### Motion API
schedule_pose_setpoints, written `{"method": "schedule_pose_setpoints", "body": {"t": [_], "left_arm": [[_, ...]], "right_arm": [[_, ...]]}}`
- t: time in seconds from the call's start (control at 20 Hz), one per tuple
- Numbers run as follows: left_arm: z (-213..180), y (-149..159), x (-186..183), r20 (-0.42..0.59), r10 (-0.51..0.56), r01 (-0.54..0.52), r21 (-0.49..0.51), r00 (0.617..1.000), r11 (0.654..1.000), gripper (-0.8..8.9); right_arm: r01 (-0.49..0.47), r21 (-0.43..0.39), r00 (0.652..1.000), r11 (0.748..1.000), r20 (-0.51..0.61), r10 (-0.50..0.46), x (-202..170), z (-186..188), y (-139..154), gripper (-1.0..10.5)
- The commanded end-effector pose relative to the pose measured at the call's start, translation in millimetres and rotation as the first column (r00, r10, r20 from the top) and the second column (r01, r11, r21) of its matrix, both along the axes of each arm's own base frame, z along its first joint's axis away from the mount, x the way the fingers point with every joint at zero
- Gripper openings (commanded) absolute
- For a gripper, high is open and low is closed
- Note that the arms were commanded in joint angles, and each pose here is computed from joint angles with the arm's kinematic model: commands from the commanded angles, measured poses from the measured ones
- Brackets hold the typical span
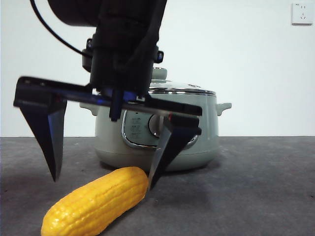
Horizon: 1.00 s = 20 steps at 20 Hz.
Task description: Pick up the corn,open the lid,put the corn in the pot,close the lid
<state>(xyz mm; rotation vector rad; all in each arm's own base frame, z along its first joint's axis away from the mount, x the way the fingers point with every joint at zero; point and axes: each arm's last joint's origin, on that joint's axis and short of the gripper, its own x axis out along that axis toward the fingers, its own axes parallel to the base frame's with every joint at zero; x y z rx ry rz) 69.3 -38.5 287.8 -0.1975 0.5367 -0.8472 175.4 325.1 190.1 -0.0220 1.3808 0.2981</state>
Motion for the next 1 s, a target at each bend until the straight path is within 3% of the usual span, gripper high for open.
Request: {"method": "schedule_pose_setpoints", "body": {"t": [0.05,0.25,0.3,0.45,0.7,1.0], "left_arm": [[0,-1,0,0.014,-0.003,0.003,0.018,1.0,1.0,-0.06],[-1,-2,3,-0.003,-0.012,0.012,0.023,1.0,1.0,-0.06],[-1,-3,3,-0.004,-0.012,0.012,0.024,1.0,1.0,-0.06],[-2,-3,4,-0.011,-0.012,0.012,0.026,1.0,1.0,-0.06],[-2,-3,5,-0.013,-0.011,0.012,0.027,1.0,1.0,-0.06],[-2,-4,6,-0.019,-0.012,0.012,0.028,1.0,1.0,-0.07]], "right_arm": [[-0.005,-0.037,1.0,0.999,-0.012,0.004,1,-14,4,6.0],[-0.013,-0.054,0.999,0.998,-0.033,0.011,2,-24,6,5.9],[-0.016,-0.053,1.0,0.998,-0.028,0.014,1,-24,7,5.5],[-0.022,-0.048,0.999,0.999,-0.029,0.02,1,-24,7,2.0],[-0.083,-0.026,0.995,0.996,-0.06,0.081,0,-24,8,-0.1],[-0.16,-0.027,0.987,0.987,-0.028,0.159,-3,-5,1,-0.2]]}}
